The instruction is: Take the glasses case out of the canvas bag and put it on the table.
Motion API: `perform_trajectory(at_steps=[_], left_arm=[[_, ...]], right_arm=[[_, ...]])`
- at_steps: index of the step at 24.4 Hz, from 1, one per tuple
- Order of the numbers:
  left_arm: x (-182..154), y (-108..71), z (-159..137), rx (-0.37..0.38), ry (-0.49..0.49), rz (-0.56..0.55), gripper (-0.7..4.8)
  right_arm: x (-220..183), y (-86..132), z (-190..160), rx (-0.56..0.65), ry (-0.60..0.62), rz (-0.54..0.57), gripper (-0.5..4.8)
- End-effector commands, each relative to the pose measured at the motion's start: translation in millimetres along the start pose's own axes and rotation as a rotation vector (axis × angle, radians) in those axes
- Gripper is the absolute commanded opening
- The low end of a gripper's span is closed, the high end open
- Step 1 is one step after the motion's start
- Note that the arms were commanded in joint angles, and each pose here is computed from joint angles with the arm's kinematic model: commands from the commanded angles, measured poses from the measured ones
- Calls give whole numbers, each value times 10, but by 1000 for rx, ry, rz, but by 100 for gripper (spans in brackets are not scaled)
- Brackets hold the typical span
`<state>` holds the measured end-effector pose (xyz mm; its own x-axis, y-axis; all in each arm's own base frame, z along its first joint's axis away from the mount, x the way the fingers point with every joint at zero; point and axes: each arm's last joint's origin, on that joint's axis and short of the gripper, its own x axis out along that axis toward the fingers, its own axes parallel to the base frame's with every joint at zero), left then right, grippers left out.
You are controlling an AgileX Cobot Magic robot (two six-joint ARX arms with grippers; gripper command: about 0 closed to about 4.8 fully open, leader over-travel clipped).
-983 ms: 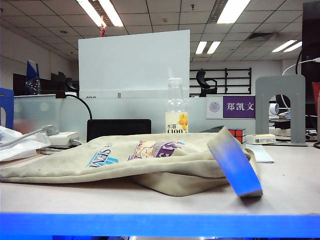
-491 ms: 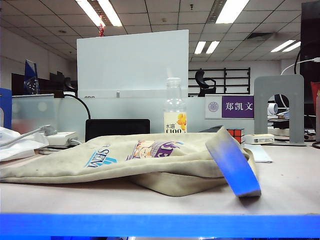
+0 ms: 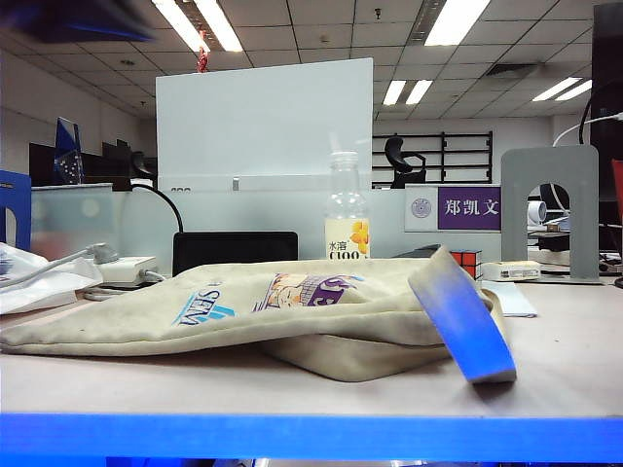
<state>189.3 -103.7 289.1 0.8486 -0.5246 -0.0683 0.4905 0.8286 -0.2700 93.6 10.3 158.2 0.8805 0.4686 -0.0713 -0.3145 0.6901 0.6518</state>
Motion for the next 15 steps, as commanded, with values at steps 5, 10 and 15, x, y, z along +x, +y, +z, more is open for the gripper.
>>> perform_trajectory(at_steps=[5,10,15], left_arm=[[769,30,-179,29,409,-55,41],[1081,-114,-452,-128,647,-211,167],[1223,-646,-538,-133,727,-411,220]], right_arm=[[0,16,-14,14,42,64,-6],[0,19,-17,34,52,75,-6],[0,18,-18,33,53,75,-6]])
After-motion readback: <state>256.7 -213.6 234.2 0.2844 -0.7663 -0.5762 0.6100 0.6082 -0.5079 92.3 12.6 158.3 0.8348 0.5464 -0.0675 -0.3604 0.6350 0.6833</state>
